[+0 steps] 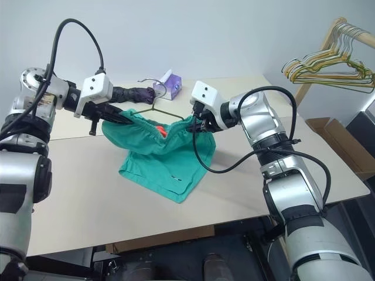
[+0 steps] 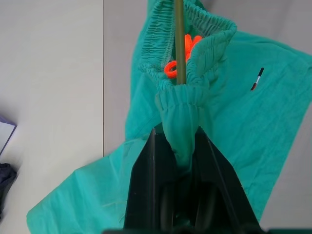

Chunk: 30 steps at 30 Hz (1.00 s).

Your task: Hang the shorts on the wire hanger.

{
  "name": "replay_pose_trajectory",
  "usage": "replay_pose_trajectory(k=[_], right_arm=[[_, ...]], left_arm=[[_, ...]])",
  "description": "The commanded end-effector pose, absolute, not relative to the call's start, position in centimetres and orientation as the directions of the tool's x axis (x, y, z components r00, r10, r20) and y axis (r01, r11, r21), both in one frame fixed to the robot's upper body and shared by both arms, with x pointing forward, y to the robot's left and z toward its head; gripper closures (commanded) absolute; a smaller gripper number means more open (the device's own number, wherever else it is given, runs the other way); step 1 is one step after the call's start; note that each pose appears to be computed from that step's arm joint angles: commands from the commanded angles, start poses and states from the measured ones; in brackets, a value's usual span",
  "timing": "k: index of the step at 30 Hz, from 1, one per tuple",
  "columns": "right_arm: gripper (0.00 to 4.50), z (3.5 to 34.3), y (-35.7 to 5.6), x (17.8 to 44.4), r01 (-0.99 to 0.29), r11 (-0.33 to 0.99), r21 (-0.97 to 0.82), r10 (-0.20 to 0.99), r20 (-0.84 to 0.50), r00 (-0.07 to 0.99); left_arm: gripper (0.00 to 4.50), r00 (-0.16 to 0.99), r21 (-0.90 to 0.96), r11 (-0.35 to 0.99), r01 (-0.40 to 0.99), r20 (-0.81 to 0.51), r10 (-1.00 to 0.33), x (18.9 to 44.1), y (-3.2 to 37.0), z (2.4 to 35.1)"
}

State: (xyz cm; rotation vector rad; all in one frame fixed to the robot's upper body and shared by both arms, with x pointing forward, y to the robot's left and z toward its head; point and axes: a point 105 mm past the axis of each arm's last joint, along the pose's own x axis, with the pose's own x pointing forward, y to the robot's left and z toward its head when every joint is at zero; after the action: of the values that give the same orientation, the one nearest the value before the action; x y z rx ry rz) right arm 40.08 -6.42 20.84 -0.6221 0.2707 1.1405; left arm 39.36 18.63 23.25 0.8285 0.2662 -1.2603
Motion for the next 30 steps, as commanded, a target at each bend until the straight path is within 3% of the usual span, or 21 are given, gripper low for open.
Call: replay_pose_trajectory(k=[1,7,13,17,22,26,30], right_arm=[[4.25,23.0,-6.0,40.1,-0.887,0.253,-0.386,0.785,-0.455,0.422],[4.38,22.7,-6.2,39.9,-0.881,0.239,-0.409,0.782,-0.457,0.424],[4.39,22.7,-7.0,39.5,-0.876,0.277,-0.394,0.791,-0.423,0.441],[4.39,22.7,-8.0,38.7,-0.866,0.325,-0.38,0.789,-0.395,0.469],[4.39,22.6,-9.4,37.8,-0.836,0.434,-0.334,0.767,-0.35,0.538],[4.4,22.6,-10.8,37.4,-0.79,0.531,-0.306,0.72,-0.33,0.611],[4.4,23.6,-13.8,37.0,-0.677,0.698,-0.234,0.611,-0.298,0.733]], left_arm=[[4.5,0.351,0.488,0.051,0.871,-0.546,-0.761,39.5,17.8,25.7],[4.5,0.377,0.523,0.069,0.849,-0.51,-0.774,39.9,17.2,25.7],[2.66,0.332,0.518,0.088,0.851,-0.401,-0.854,39.5,16.5,26.8],[1.46,0.37,0.558,0.151,0.816,-0.303,-0.879,39.7,16.3,28.6],[0.05,0.421,0.591,0.159,0.791,-0.338,-0.841,40.0,17.3,28.4],[0.0,0.517,0.63,0.268,0.729,-0.25,-0.819,40.6,18.2,30.0],[0.0,0.546,0.6,0.421,0.68,-0.032,-0.837,40.6,18.7,33.0]])
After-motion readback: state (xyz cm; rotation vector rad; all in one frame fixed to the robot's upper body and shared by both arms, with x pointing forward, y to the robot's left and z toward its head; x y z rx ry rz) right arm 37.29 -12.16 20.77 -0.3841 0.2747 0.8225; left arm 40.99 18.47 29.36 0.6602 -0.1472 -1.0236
